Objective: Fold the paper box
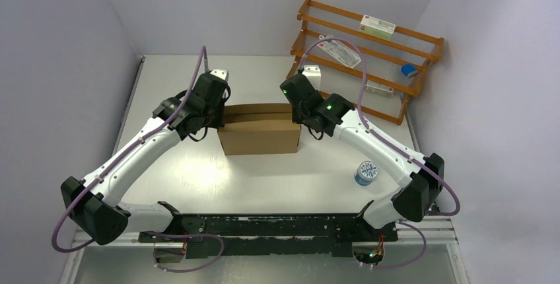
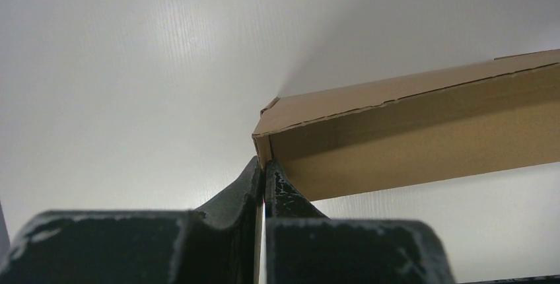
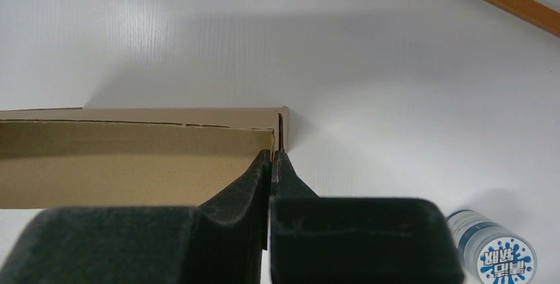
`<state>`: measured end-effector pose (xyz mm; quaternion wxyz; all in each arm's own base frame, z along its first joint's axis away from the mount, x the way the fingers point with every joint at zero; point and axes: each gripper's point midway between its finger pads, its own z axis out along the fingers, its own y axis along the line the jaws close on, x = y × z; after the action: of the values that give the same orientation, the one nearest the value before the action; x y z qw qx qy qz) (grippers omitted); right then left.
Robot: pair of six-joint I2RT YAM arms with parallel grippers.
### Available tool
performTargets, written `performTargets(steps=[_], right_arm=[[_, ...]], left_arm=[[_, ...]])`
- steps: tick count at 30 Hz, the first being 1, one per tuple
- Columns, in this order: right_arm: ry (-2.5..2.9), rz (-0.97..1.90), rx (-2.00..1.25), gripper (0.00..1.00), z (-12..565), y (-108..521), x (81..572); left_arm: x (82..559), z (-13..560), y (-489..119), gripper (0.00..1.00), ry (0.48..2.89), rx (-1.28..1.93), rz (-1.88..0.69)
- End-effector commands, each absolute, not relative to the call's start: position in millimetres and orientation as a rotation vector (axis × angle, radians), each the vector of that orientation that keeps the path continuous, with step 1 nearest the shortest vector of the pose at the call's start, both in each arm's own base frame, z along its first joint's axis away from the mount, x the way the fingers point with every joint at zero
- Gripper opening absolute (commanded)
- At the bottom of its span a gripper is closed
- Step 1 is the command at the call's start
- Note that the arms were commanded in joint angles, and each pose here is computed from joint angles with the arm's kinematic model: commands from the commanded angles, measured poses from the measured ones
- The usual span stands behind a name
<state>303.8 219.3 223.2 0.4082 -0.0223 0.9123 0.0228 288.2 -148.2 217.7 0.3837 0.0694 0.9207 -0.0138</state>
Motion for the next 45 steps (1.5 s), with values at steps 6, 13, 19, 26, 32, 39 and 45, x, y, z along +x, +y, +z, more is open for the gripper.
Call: performTargets(steps=[6,13,19,26,32,39,45], right_arm=[[2.352,0.109,-0.115,0.0,203,241,292],[2.352,0.114,-0.128,0.0,201,244,291],[2.351,0.118,-0.133,0.0,202,246,291],[2.347,0.115,-0.137,0.0,201,243,290],[2.342,0.092,-0.165,0.0,199,242,291],[2.344,0.069,-0.17,0.0,195,240,291],[2.349,0.108,-0.172,0.0,192,246,288]], left_arm=[[284,226,-191,0.05,2.339,0.217,-0.264],[284,231,-197,0.05,2.325,0.211,-0.314],[286,245,-204,0.05,2.286,0.201,-0.367],[287,243,-201,0.05,2.295,0.206,-0.339],[286,223,-184,0.05,2.346,0.204,-0.217],[286,222,-174,0.05,2.341,0.194,-0.152],[284,213,-175,0.05,2.355,0.194,-0.155]])
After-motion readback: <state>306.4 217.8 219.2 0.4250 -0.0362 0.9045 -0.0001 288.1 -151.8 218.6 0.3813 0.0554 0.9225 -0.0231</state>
